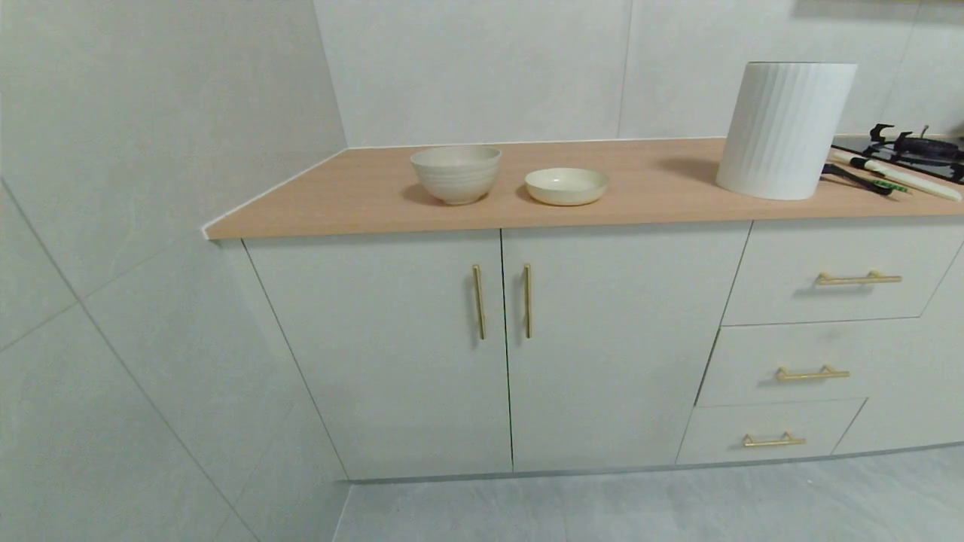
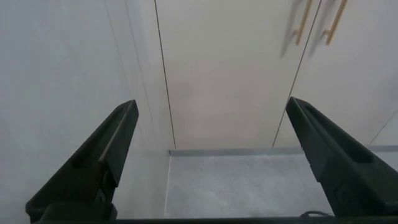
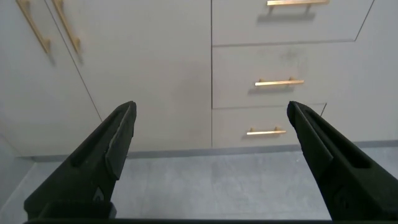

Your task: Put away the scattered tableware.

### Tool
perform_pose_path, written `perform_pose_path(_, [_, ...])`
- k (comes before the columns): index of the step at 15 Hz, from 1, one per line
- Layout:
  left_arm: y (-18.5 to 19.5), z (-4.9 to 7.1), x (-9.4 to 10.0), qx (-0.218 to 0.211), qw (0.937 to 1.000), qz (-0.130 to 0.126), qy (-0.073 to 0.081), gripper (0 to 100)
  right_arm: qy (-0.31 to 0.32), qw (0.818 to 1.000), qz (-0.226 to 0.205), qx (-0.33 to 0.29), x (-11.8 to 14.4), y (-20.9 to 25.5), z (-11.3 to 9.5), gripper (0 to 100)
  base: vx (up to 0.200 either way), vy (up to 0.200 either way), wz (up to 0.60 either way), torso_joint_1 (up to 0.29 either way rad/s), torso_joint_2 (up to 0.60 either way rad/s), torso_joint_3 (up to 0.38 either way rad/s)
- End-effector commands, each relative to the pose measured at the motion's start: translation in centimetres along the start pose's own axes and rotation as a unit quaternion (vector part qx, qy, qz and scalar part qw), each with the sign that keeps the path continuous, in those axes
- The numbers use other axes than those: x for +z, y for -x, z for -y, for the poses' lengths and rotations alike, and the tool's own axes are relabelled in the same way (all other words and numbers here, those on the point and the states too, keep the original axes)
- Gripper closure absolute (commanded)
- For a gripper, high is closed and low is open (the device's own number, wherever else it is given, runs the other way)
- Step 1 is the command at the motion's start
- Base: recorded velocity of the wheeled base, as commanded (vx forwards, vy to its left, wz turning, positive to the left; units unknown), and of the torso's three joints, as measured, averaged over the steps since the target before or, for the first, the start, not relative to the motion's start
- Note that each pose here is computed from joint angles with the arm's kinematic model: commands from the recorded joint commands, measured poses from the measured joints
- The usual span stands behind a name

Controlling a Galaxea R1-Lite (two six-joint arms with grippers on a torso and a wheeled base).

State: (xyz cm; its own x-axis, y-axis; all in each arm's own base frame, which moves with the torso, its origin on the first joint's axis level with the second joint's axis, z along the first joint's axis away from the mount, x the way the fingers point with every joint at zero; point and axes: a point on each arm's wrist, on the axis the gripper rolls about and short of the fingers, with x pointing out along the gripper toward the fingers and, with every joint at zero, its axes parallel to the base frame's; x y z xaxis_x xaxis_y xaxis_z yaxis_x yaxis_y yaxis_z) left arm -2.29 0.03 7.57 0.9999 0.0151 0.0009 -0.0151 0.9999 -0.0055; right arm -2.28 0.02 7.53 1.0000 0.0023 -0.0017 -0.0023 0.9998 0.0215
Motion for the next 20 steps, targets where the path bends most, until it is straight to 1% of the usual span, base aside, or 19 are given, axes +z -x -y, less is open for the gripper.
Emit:
perform_pose_path(1, [0.01, 0.0, 0.02, 0.0, 1.0, 0.0, 0.0, 0, 0.0, 1.0, 0.0, 0.0, 0.0, 0.0, 0.0, 0, 0.0, 0.0, 0.0, -0.115, 0.44, 0.33])
perform_pose_path(3, [-0.01, 0.0, -0.02, 0.0, 1.0, 0.0, 0.0, 0, 0.0, 1.0, -0.001, 0.0, 0.01, -0.01, 0.0, 0, 0.0, 0.0, 0.0, -0.061, 0.36, 0.278])
perform_pose_path(6, [0.01, 0.0, 0.02, 0.0, 1.0, 0.0, 0.0, 0, 0.0, 1.0, 0.0, 0.0, 0.0, 0.0, 0.0, 0, 0.0, 0.0, 0.0, -0.027, 0.1, 0.071])
perform_pose_path(10, [0.01, 0.0, 0.02, 0.0, 1.0, 0.0, 0.0, 0, 0.0, 1.0, 0.0, 0.0, 0.0, 0.0, 0.0, 0, 0.0, 0.0, 0.0, 0.0, 0.0, 0.0])
perform_pose_path(12, [0.01, 0.0, 0.02, 0.0, 1.0, 0.0, 0.0, 0, 0.0, 1.0, 0.0, 0.0, 0.0, 0.0, 0.0, 0, 0.0, 0.0, 0.6, 0.0, 0.0, 0.007])
perform_pose_path(20, [0.01, 0.0, 0.02, 0.0, 1.0, 0.0, 0.0, 0, 0.0, 1.0, 0.0, 0.0, 0.0, 0.0, 0.0, 0, 0.0, 0.0, 0.0, 0.0, 0.0, 0.0])
